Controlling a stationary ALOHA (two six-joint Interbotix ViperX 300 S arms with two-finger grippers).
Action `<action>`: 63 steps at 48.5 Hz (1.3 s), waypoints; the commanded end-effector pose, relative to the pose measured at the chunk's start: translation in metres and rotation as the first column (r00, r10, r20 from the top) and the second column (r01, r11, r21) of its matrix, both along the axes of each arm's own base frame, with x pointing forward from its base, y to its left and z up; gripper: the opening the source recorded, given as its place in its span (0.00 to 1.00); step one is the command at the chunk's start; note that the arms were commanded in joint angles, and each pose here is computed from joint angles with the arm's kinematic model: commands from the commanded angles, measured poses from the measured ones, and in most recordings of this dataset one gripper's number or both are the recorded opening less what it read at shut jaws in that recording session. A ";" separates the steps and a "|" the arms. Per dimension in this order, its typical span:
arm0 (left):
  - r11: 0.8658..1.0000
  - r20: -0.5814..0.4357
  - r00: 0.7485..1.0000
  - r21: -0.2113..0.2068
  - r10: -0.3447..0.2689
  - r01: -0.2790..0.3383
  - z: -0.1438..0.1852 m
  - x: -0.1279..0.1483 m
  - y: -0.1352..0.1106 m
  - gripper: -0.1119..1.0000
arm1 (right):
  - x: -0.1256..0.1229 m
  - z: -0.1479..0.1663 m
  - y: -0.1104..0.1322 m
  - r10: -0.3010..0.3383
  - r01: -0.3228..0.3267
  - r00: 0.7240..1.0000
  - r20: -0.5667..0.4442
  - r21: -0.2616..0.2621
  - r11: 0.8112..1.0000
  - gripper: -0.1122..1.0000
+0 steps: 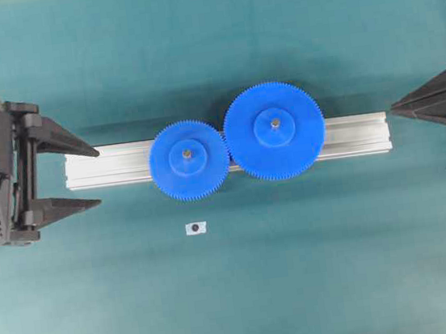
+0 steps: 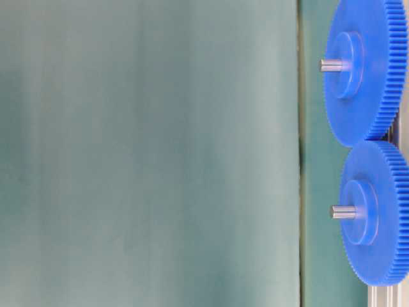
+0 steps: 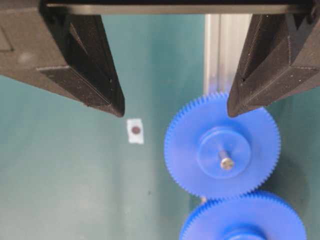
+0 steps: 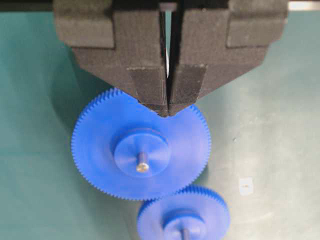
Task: Insert the small gear onto the shaft.
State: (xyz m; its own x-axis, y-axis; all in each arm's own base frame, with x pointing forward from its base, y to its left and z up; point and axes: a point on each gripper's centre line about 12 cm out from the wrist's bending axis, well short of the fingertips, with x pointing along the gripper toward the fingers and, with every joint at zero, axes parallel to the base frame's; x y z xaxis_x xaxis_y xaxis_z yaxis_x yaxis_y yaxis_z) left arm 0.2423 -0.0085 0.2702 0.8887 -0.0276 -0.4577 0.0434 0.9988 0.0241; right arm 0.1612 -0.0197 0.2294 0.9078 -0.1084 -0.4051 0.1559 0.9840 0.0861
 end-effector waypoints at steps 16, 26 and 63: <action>1.000 0.018 1.000 -0.003 -0.002 0.002 0.006 0.002 -0.001 0.84 | 0.002 0.004 -0.001 -0.006 0.006 1.000 0.014 0.004 1.000 0.16; 1.000 0.018 1.000 -0.002 -0.002 0.002 0.006 0.002 -0.001 0.84 | 0.002 0.004 -0.001 -0.006 0.006 1.000 0.014 0.004 1.000 0.16; 1.000 0.057 0.998 -0.004 -0.003 0.003 0.008 -0.002 -0.001 0.84 | 0.002 0.004 -0.001 -0.006 0.006 1.000 0.013 0.005 1.000 0.16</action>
